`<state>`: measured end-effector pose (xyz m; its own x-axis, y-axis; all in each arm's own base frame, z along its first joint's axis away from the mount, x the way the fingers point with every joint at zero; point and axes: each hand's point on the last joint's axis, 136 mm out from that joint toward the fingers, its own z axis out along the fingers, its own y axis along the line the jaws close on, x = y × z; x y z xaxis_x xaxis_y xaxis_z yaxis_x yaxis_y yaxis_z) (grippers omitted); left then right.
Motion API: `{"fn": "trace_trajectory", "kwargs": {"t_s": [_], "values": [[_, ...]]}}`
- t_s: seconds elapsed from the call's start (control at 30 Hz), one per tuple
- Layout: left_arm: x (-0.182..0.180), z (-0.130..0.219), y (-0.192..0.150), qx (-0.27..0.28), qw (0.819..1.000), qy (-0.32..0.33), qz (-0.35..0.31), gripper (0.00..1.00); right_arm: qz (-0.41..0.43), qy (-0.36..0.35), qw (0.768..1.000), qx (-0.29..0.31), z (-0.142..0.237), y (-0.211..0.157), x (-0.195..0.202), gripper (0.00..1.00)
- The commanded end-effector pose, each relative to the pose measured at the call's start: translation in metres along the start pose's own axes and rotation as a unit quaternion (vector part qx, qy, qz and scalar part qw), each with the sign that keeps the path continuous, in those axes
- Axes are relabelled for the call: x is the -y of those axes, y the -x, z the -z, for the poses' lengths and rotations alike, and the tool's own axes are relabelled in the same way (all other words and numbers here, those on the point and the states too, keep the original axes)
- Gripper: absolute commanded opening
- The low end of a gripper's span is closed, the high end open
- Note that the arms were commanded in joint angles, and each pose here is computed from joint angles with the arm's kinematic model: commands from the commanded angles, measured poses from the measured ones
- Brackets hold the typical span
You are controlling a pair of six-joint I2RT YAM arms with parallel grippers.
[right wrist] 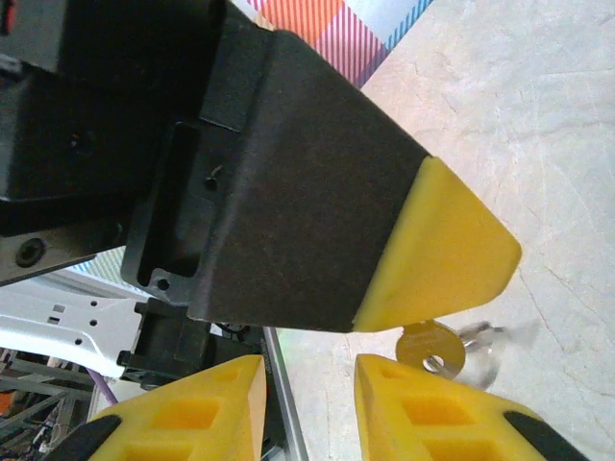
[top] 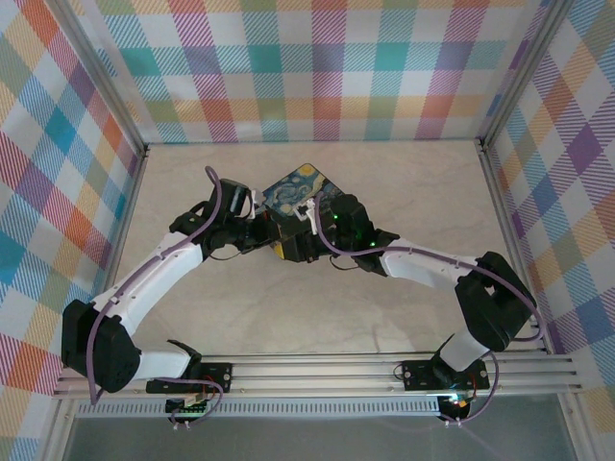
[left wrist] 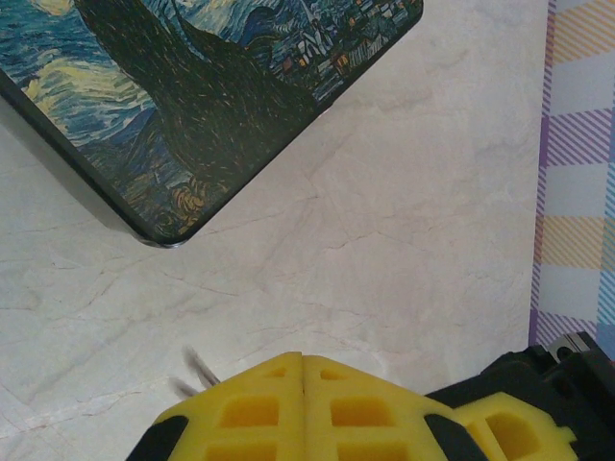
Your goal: Unlock a padlock with a key
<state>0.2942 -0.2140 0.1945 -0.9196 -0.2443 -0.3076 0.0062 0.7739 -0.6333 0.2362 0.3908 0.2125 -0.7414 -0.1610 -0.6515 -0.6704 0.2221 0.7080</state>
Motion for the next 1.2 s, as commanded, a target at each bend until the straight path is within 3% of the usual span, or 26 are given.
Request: {"fn": "trace_trajectory", "kwargs": {"t_s": [0.0,0.13,0.27,0.5,0.93,1.17], "values": [[0.013,0.000,0.006,0.004,1.000,-0.014,-0.007,0.00,0.012,-0.001,1.000,0.012,0.010,0.000,-0.010,0.30],[0.023,-0.004,0.004,-0.006,0.998,-0.046,-0.037,0.00,-0.065,-0.060,0.995,0.054,0.030,0.008,0.025,0.35],[0.028,-0.013,0.002,-0.022,0.996,-0.069,-0.057,0.00,-0.119,-0.031,0.988,0.092,0.044,0.019,0.035,0.35],[0.041,-0.019,0.002,-0.036,0.993,-0.103,-0.053,0.00,-0.103,-0.015,0.991,0.082,0.038,0.020,0.037,0.40],[0.053,-0.017,0.001,-0.041,0.989,-0.134,-0.041,0.00,-0.112,0.012,0.992,0.065,0.026,0.012,0.044,0.37],[0.052,-0.012,0.004,-0.033,0.990,-0.137,-0.029,0.00,-0.122,0.035,0.986,0.104,0.037,0.017,0.047,0.37]]}}
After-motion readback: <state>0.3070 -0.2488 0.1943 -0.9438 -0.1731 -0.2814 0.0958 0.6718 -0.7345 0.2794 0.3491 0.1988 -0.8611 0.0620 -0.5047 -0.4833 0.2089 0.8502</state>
